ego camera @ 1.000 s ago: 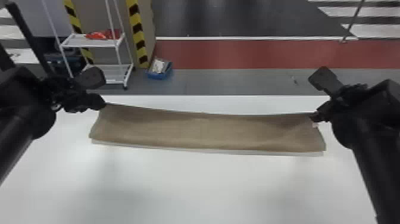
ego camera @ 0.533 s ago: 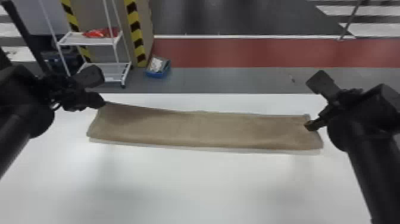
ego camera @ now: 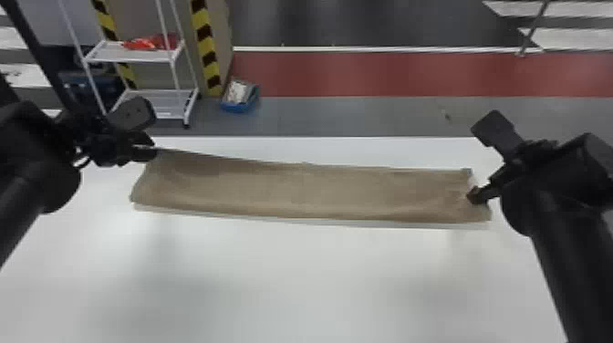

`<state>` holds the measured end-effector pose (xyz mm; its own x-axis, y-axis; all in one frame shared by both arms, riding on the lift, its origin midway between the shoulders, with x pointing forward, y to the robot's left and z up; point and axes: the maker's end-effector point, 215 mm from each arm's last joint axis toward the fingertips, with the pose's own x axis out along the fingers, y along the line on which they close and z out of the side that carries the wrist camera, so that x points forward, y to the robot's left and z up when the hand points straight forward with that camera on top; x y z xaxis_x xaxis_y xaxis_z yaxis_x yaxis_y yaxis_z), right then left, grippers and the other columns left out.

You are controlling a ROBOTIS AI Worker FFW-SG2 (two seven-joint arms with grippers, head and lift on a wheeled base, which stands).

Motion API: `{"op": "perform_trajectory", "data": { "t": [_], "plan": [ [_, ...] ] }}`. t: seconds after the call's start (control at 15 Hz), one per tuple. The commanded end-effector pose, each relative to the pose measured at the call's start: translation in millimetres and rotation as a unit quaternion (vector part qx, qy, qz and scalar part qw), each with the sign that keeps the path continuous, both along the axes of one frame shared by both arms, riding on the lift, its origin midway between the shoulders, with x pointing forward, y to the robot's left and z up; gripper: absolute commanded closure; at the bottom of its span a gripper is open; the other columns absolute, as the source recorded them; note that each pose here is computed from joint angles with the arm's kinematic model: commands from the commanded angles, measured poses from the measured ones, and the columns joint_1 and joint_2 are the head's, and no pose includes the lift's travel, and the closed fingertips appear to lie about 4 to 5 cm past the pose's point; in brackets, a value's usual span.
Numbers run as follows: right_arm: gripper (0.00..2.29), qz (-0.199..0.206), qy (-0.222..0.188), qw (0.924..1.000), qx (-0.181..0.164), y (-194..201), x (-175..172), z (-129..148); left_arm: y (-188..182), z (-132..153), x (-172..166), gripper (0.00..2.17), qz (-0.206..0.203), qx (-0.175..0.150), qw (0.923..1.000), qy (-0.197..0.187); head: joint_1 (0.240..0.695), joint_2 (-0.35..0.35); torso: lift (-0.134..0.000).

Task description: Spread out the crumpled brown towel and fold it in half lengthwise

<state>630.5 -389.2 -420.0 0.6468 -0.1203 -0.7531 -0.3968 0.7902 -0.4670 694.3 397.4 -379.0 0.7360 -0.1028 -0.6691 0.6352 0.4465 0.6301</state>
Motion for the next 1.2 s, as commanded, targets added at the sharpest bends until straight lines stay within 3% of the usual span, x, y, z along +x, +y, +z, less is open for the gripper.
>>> {"op": "perform_trajectory", "data": {
  "t": [0.0,0.6,1.13],
  "plan": [
    [0.2,-0.003,0.0,1.0,0.003,0,-4,-1,3,-3,-2,0.0,0.005,-0.005,1.0,-0.003,0.685,0.006,-0.125],
    [0.18,-0.006,-0.009,0.9999,0.008,0,3,10,22,18,2,0.07,0.022,-0.02,0.9992,-0.027,0.677,0.02,-0.125],
    [0.17,-0.008,-0.012,0.9999,0.006,-6,5,14,25,16,-1,0.07,0.021,-0.019,0.9994,-0.02,0.67,0.022,-0.125]
  ]
}}
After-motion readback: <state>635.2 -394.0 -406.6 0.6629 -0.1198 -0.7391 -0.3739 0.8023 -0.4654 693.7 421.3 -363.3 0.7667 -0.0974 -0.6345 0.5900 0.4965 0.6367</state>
